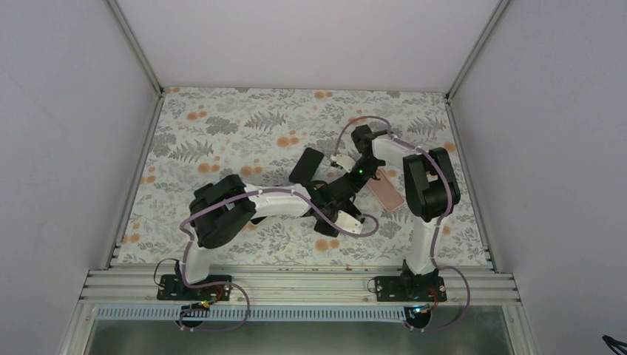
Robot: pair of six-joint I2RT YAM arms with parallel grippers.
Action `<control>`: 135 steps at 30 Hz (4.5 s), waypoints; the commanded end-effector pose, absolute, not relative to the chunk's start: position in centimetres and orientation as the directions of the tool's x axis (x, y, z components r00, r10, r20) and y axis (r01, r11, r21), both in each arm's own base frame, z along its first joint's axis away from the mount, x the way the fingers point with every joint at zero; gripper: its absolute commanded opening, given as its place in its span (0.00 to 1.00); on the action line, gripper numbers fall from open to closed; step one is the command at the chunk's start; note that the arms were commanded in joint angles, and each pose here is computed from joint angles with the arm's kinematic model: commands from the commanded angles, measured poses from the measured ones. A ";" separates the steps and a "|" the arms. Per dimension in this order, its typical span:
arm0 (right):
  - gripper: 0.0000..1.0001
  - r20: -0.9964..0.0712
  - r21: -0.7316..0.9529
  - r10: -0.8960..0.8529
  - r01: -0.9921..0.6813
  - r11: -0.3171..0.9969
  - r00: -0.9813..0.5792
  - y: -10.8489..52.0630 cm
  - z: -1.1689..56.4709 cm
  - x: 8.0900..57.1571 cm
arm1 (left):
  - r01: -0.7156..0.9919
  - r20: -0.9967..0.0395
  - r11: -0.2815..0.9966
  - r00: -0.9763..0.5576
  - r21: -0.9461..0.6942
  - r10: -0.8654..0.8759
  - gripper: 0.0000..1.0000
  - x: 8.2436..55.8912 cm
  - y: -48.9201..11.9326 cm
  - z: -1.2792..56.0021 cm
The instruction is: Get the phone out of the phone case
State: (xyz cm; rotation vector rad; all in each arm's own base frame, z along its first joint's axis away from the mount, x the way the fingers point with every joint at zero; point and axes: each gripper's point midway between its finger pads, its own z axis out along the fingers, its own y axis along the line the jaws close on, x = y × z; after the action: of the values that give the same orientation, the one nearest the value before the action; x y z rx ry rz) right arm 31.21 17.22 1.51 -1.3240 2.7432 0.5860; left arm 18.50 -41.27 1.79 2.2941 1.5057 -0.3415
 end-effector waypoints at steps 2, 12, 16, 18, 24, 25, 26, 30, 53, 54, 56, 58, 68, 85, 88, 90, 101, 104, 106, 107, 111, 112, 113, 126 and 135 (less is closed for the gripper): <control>0.04 -0.215 0.372 -0.789 -0.795 0.478 -0.575 20.3 1.9 30.4 | 0.920 -0.411 -0.378 0.387 0.105 0.825 0.02 17.1 -42.8 0.8; 0.05 -0.321 0.244 -0.766 -0.830 0.502 -0.557 19.6 5.7 32.8 | 0.913 -0.459 -0.361 0.408 0.191 0.789 0.20 18.1 -43.9 4.5; 0.48 -0.371 0.158 -0.748 -0.831 0.533 -0.550 17.0 8.2 33.5 | 0.914 -0.499 -0.350 0.404 0.203 0.767 0.85 17.6 -42.1 8.9; 0.64 -0.386 0.146 -0.749 -0.837 0.527 -0.539 16.1 9.1 32.9 | 0.919 -0.503 -0.340 0.393 0.199 0.769 0.99 17.3 -41.0 10.9; 1.00 -0.418 0.085 -0.799 -0.894 0.440 -0.432 14.8 10.0 28.9 | 0.942 -0.540 -0.198 0.319 0.270 0.779 1.00 19.5 -36.4 16.5; 1.00 -0.421 0.080 -0.806 -0.902 0.425 -0.417 14.7 9.9 28.1 | 0.944 -0.555 -0.159 0.301 0.289 0.776 1.00 20.5 -35.6 17.4; 1.00 -0.425 0.082 -0.811 -0.910 0.407 -0.402 14.9 9.8 27.4 | 0.945 -0.570 -0.120 0.282 0.305 0.772 1.00 21.5 -34.9 18.4; 1.00 -0.436 0.081 -0.824 -0.927 0.366 -0.363 15.7 9.6 25.5 | 0.943 -0.648 0.068 0.170 0.325 0.742 1.00 26.5 -31.8 21.4; 1.00 -0.256 -0.055 -0.926 -0.953 0.299 -0.276 19.1 3.9 25.6 | 0.870 -0.734 0.419 -0.105 0.259 0.671 1.00 36.2 -25.0 19.6; 1.00 -0.254 -0.056 -0.927 -0.953 0.299 -0.276 19.1 3.8 25.7 | 0.869 -0.739 0.422 -0.103 0.258 0.666 1.00 36.1 -25.0 19.7; 1.00 -0.252 -0.059 -0.928 -0.953 0.299 -0.275 19.2 3.7 25.9 | 0.863 -0.747 0.427 -0.091 0.271 0.658 1.00 36.1 -24.9 20.3; 1.00 -0.243 -0.062 -0.929 -0.952 0.301 -0.278 19.1 3.5 26.1 | 0.859 -0.746 0.430 -0.088 0.279 0.660 1.00 36.2 -24.8 20.4; 1.00 -0.206 -0.015 -0.937 -0.957 0.290 -0.281 18.9 1.6 25.4 | 0.883 -0.732 0.406 -0.112 0.237 0.672 1.00 36.1 -25.1 19.1; 0.69 -0.247 -0.072 -0.930 -0.951 0.299 -0.274 19.0 2.7 26.0 | 0.948 -0.758 0.244 -0.310 -0.203 0.573 1.00 34.6 -28.3 18.8; 0.71 -0.300 -0.104 -0.917 -0.947 0.304 -0.261 19.6 4.6 26.5 | 0.921 -0.731 0.191 -0.386 -0.340 0.563 1.00 33.3 -29.0 17.8; 0.71 -0.337 -0.136 -0.907 -0.940 0.313 -0.253 19.9 6.2 26.9 | 0.891 -0.704 0.180 -0.442 -0.417 0.555 1.00 32.9 -29.3 16.9; 0.72 -0.429 -0.254 -0.876 -0.901 0.351 -0.220 21.4 11.4 30.3 | 0.716 -0.573 0.143 -0.647 -0.683 0.503 1.00 33.6 -31.4 15.1; 0.72 -0.436 -0.272 -0.874 -0.895 0.354 -0.214 21.8 11.8 30.9 | 0.688 -0.551 0.129 -0.667 -0.714 0.501 1.00 33.5 -32.1 15.0; 0.72 -0.444 -0.281 -0.871 -0.890 0.359 -0.211 22.0 12.2 31.4 | 0.700 -0.549 0.150 -0.658 -0.698 0.515 1.00 33.6 -32.5 14.4; 0.72 -0.450 -0.286 -0.868 -0.888 0.361 -0.208 22.2 12.5 31.6 | 0.701 -0.546 0.163 -0.660 -0.694 0.516 1.00 33.8 -32.6 14.1; 0.71 -0.460 -0.303 -0.866 -0.882 0.360 -0.196 22.6 13.0 32.0 | 0.683 -0.519 0.200 -0.684 -0.703 0.512 1.00 34.3 -32.7 13.0; 0.71 -0.460 -0.309 -0.866 -0.880 0.362 -0.195 22.7 13.2 32.3 | 0.679 -0.514 0.208 -0.689 -0.704 0.511 1.00 34.5 -32.7 12.8; 0.71 -0.463 -0.319 -0.866 -0.877 0.360 -0.187 23.0 13.5 32.5 | 0.674 -0.510 0.208 -0.694 -0.709 0.508 0.98 34.9 -32.9 12.7; 0.69 -0.461 -0.407 -0.874 -0.838 0.363 -0.154 23.8 14.7 34.4 | 0.637 -0.500 0.121 -0.695 -0.761 0.517 0.52 34.6 -34.0 12.9; 0.71 -0.467 -0.440 -0.872 -0.817 0.373 -0.147 23.9 15.4 35.0 | 0.638 -0.536 0.009 -0.654 -0.770 0.534 0.07 33.3 -34.7 14.8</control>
State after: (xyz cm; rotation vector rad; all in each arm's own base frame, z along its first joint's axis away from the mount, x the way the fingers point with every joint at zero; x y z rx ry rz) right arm 33.10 22.51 12.11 -1.5303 2.0719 -0.0754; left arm 34.30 -33.85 13.47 1.1771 2.2670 -1.6580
